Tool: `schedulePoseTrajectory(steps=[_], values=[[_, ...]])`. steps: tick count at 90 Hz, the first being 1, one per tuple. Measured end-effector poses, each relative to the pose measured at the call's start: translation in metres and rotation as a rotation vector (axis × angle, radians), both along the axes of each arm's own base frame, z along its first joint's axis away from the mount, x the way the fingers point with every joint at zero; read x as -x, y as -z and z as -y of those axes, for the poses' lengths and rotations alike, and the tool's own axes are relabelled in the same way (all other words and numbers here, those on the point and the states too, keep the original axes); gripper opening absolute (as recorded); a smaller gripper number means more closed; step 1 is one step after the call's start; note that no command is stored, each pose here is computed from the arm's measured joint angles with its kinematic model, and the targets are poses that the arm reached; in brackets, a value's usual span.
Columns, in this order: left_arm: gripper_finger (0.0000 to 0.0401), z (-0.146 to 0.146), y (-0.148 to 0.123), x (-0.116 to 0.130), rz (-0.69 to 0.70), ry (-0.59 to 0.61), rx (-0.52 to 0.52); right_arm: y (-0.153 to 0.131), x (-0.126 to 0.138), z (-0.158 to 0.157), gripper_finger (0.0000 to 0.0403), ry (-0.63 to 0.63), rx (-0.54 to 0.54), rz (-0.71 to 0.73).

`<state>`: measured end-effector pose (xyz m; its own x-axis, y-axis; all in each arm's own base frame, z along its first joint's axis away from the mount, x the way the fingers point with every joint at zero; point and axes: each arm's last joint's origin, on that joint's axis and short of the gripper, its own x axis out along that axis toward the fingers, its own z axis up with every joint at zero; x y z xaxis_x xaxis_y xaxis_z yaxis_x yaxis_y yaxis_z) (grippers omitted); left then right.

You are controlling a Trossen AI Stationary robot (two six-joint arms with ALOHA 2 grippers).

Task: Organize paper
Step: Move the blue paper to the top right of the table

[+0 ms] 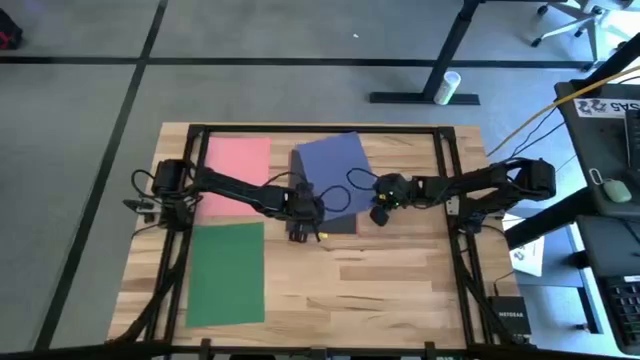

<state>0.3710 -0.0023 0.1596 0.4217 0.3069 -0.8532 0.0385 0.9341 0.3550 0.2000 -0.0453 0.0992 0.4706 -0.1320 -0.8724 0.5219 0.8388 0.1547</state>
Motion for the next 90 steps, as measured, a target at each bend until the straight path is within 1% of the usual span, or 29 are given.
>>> schedulePoseTrajectory(steps=[15, 23, 30, 44, 54, 61, 74, 90], values=[[0.0000, 0.001, 0.007, 0.005, 0.001, -0.066, 0.032, 0.000, -0.002, -0.018, 0.0000, -0.061, -0.103, 0.007], [0.0000, 0.000, 0.010, 0.007, 0.005, -0.101, 0.037, -0.002, -0.003, -0.029, 0.0000, -0.109, -0.119, 0.014], [0.0000, 0.000, 0.011, 0.007, 0.020, -0.124, 0.035, -0.006, 0.001, -0.035, 0.0000, -0.127, -0.115, 0.023], [0.0000, 0.004, 0.015, 0.007, 0.071, -0.127, 0.045, -0.021, 0.011, -0.035, 0.0000, -0.093, -0.047, 0.039], [0.0000, 0.004, 0.020, 0.008, 0.094, -0.128, 0.050, -0.037, 0.010, -0.032, 0.0000, -0.077, 0.069, 0.105], [0.0000, 0.002, 0.022, 0.009, 0.106, -0.133, 0.052, -0.041, 0.009, -0.029, 0.0000, -0.092, 0.121, 0.118], [0.0000, 0.001, 0.022, 0.007, 0.134, -0.125, 0.046, -0.042, 0.004, -0.017, 0.0000, -0.095, 0.176, 0.139], [0.0000, 0.002, 0.019, 0.003, 0.174, -0.074, 0.027, -0.037, -0.009, 0.006, 0.0000, -0.131, 0.192, 0.190]])
